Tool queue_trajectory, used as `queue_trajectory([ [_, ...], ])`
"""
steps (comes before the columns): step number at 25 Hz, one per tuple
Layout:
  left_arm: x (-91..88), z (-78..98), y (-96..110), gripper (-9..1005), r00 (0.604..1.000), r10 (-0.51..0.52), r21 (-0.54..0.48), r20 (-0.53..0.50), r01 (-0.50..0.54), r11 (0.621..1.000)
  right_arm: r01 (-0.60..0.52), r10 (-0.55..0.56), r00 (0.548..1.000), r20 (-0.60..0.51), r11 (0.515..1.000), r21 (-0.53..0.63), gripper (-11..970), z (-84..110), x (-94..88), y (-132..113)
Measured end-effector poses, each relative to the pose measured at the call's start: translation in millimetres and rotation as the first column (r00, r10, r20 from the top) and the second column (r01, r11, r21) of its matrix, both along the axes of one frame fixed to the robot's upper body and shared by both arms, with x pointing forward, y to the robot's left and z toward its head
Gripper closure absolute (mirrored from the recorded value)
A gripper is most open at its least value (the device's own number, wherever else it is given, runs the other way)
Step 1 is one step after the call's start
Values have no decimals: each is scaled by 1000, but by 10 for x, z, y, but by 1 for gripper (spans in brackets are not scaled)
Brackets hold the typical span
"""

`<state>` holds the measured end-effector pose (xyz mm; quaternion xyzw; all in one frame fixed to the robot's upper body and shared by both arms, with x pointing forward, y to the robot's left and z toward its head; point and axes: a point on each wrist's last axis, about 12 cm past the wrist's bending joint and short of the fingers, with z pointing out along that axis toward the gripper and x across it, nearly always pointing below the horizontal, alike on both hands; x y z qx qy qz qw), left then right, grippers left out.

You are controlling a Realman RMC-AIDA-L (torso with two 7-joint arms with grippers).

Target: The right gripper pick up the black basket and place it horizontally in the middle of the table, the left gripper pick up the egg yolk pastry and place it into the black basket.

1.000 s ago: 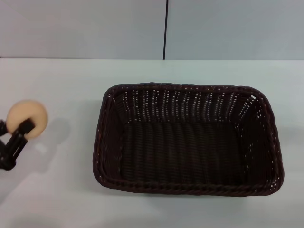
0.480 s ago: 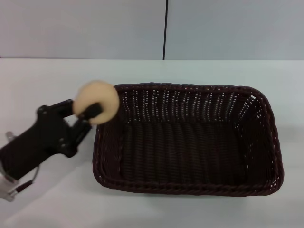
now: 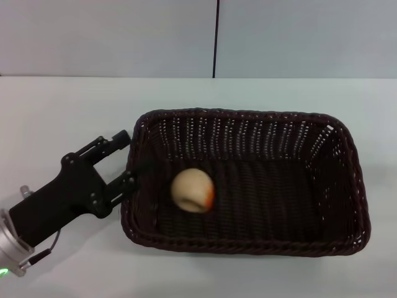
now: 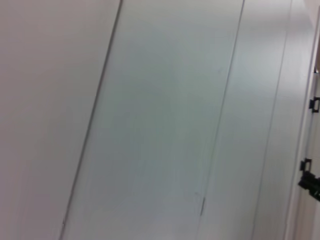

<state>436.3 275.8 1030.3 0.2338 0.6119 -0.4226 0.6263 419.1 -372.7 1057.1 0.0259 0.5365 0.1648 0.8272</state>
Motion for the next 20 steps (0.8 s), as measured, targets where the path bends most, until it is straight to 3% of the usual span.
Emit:
queue_trajectory([
  [4,-91,-44,136,322,994,107,29,29,-108,994,23,-23,1000,-8,1000,-10,428,-34,-18,15],
  [6,-91,-44,136,282,994,107,29,29,-108,994,58,-58,998,-17,998,-18,428,-69,-29,22],
  [7,-159,-94,340,262,939,332,60,91,-338,939,78,-79,997,-20,997,-21,428,-86,-37,25],
  [9,-235,-162,491,223,834,539,74,119,-548,833,117,-117,993,-31,993,-13,428,-128,-47,45],
  [11,-235,-162,491,183,834,539,74,119,-548,833,147,-147,988,-46,989,-7,428,-171,-42,82],
  [12,-271,-216,560,163,742,660,81,118,-669,739,161,-161,985,-56,987,-8,428,-194,-34,106],
  [13,-271,-216,560,163,742,660,81,118,-669,739,170,-170,983,-66,985,-14,428,-215,-24,130],
  [14,-283,-246,578,163,697,709,84,108,-717,692,176,-177,981,-74,984,-20,428,-231,-16,150],
  [15,-283,-246,578,162,697,709,84,108,-717,692,179,-181,980,-83,983,-25,428,-246,-7,168],
  [17,-289,-293,562,162,664,742,106,96,-748,655,182,-184,977,-103,983,-28,428,-278,16,206],
  [20,-288,-296,559,162,663,742,108,96,-748,655,173,-175,977,-123,984,-28,429,-298,56,236],
])
